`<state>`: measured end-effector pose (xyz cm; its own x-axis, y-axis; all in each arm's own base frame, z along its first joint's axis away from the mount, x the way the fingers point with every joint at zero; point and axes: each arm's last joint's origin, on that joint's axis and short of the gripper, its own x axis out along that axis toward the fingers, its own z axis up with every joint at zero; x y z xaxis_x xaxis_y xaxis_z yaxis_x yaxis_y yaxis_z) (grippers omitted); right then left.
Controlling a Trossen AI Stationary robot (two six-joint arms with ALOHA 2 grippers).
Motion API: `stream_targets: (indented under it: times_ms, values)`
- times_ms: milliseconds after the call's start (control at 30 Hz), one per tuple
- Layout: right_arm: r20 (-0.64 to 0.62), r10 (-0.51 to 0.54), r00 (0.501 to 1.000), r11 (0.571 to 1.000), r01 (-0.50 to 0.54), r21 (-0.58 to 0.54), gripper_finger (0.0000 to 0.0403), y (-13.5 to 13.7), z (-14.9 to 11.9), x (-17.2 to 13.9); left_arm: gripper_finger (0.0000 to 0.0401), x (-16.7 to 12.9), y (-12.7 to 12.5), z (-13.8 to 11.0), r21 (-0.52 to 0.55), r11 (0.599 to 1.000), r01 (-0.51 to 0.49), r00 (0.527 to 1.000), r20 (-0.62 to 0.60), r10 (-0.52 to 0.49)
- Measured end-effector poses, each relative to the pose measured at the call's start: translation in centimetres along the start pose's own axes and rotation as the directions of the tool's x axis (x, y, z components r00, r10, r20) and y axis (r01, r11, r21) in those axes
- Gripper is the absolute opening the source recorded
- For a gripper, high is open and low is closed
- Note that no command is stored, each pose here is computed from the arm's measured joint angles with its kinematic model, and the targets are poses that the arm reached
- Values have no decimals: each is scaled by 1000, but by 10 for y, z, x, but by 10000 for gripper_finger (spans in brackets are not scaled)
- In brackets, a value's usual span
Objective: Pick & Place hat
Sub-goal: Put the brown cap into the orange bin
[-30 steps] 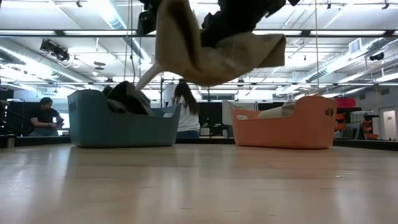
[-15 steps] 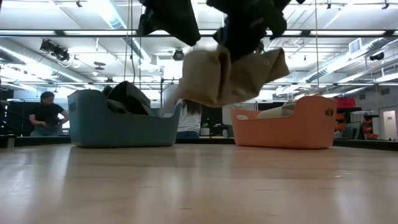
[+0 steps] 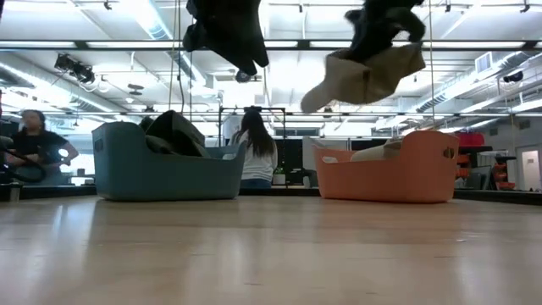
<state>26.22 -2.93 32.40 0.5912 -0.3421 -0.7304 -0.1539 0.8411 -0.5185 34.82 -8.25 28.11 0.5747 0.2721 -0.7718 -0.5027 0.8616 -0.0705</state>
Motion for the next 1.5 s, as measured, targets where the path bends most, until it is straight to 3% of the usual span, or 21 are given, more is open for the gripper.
stream_targets:
  times_ms: [133,200,367,567,833,1100,1267,1500]
  values:
    - [-5,-95,995,983,93,-157,2,-29,-26,-27,140,2,4,2,-8,1000,-10,1000,-2,10]
    - [-53,-110,993,981,99,-168,1,-39,-39,-31,140,3,6,4,-14,1000,-16,1000,-2,16]
    - [-161,-20,987,972,-18,-233,1,-55,-69,-24,140,6,12,9,-32,999,-31,1000,-1,31]
    - [-181,0,984,954,-54,-295,0,-74,-97,2,140,9,17,12,-44,998,-42,999,0,42]
    - [-216,135,967,958,-183,-222,0,-73,-134,47,140,9,19,13,-40,998,-45,999,-1,45]
    - [-200,102,975,986,-125,-107,34,-73,-141,79,140,11,22,15,-49,998,-50,999,-3,50]
    - [-197,101,975,991,-115,-63,74,-72,-141,78,140,11,23,16,-53,998,-47,999,-8,47]
    - [-173,67,983,996,-56,65,124,-71,-136,52,140,11,22,16,-62,997,-40,999,-16,39]
